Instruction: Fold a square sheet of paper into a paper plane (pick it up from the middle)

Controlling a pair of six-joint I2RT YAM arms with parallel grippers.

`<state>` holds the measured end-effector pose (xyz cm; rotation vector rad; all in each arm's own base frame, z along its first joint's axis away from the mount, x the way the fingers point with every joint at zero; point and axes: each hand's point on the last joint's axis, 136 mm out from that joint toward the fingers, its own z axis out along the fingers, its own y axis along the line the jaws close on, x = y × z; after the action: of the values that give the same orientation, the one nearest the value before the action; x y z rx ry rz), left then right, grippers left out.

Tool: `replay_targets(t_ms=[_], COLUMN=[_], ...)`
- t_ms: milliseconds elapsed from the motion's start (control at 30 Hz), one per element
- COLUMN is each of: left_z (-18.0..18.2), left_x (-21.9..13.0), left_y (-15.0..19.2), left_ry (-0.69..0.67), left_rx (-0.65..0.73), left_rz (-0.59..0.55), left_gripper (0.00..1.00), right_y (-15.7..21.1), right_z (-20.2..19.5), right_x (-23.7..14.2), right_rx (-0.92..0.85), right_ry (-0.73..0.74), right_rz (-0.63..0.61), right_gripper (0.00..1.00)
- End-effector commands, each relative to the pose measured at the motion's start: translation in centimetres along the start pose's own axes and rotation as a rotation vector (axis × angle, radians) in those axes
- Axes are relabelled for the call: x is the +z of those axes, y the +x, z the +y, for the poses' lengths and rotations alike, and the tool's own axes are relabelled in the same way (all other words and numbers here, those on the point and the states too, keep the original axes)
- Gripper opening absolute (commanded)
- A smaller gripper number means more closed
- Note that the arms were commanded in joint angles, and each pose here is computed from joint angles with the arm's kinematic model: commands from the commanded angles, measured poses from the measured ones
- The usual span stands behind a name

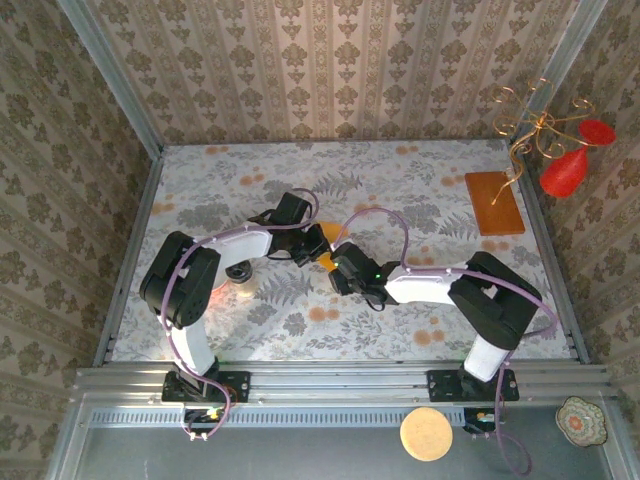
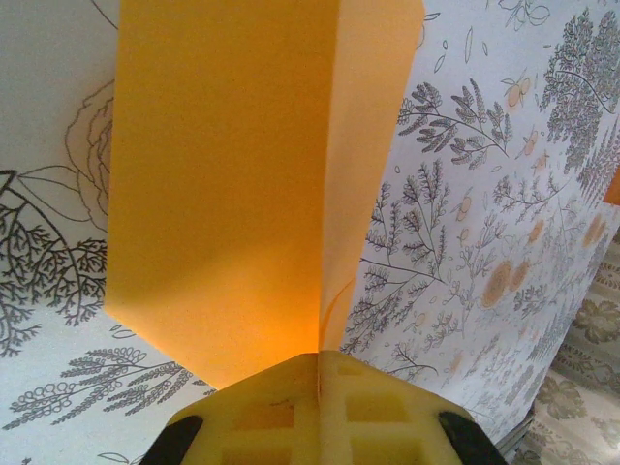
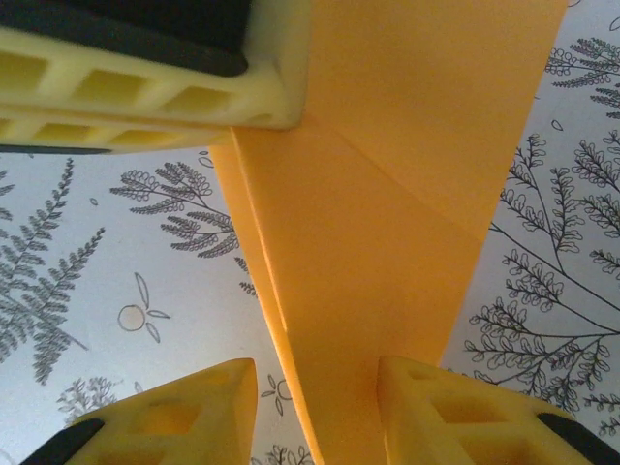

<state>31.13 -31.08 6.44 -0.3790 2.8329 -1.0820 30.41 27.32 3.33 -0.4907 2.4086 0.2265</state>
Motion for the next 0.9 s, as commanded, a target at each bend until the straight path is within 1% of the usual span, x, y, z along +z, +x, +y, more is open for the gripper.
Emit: replay_targets(t_ms=[0, 300, 433, 600, 867], left_z=[-0.5, -0.5, -0.5, -0.5, -0.6], left_x=[-0.3, -0.2, -0.2, -0.3, -0.4], left_y=[0.2, 0.3, 0.3, 0.3, 0.3], left_ry=[0.000, 0.001, 0.001, 0.000, -0.004], left_rx=[-0.015, -0.013, -0.011, -0.010, -0.005], left_rz=[0.006, 0.014, 0.015, 0.015, 0.018], left_gripper=[0.06, 0.06, 0.06, 0.07, 0.07], right_y=[-1.4, -1.8, -1.6, -1.1, -0.7], right_z=[-0.3, -1.0, -1.0, -1.1, -1.9], right_x=[0.2, 0.2, 0.5, 0.7, 0.7], right_rx=[-0.003, -0.012, -0.027, -0.030, -0.058], right_ry=[0.046, 0.087, 0.092, 0.102, 0.140], right_rz=[-0.049, -0.075, -0.058, -0.043, -0.033], right_gripper=[0.39, 0.36, 0.31, 0.29, 0.32])
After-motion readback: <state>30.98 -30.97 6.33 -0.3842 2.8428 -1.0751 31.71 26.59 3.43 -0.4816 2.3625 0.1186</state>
